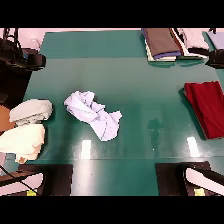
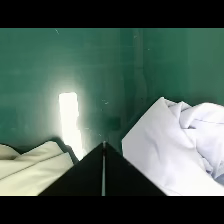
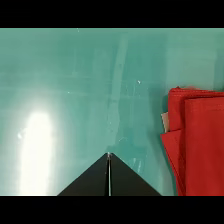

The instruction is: Fold the shirts.

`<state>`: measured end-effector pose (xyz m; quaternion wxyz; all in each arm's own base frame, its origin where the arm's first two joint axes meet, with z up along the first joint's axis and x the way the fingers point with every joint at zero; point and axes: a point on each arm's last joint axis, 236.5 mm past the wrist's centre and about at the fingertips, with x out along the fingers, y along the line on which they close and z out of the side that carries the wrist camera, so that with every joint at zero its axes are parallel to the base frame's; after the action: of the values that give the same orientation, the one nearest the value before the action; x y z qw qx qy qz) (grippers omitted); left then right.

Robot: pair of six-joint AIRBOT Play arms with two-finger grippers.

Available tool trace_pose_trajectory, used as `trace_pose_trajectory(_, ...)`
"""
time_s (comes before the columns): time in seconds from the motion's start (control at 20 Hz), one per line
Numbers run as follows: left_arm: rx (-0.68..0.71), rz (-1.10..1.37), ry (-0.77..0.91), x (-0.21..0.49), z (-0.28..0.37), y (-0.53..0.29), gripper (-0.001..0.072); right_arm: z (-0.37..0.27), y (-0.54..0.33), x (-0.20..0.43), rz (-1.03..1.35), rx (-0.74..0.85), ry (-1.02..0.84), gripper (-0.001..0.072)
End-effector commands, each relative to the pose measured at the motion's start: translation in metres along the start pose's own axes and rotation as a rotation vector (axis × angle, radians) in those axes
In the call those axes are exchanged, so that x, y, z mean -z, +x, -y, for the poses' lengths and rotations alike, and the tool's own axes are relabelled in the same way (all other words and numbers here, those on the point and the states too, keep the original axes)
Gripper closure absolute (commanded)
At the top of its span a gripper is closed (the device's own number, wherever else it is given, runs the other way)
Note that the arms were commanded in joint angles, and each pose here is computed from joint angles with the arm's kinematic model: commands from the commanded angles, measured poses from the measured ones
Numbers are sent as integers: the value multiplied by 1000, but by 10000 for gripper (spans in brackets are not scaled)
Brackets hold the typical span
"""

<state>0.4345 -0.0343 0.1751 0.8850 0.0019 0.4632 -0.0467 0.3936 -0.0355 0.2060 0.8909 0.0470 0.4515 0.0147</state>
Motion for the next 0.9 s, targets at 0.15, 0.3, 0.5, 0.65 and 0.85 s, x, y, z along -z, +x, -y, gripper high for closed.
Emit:
trace_pose_trajectory(0.15, 0, 0, 0, 0, 0, 0, 685, 0, 2, 1, -6, -1, 1, 694)
trace_pose_trajectory(0.3, -1, 0, 0, 0, 0, 0, 684, 0, 2, 1, -6, -1, 1, 694)
trace_pose_trajectory(0.5, -1, 0, 0, 0, 0, 0, 685, 0, 2, 1, -6, -1, 1, 694)
trace_pose_trajectory(0.65, -2, 40, 2, -9, -1, 0, 684, 0, 2, 1, -6, -1, 1, 694)
trace_pose_trajectory(0.85, -1, 174, -2, -41, 0, -3, 685, 0, 2, -3, 11, 1, 1, 694)
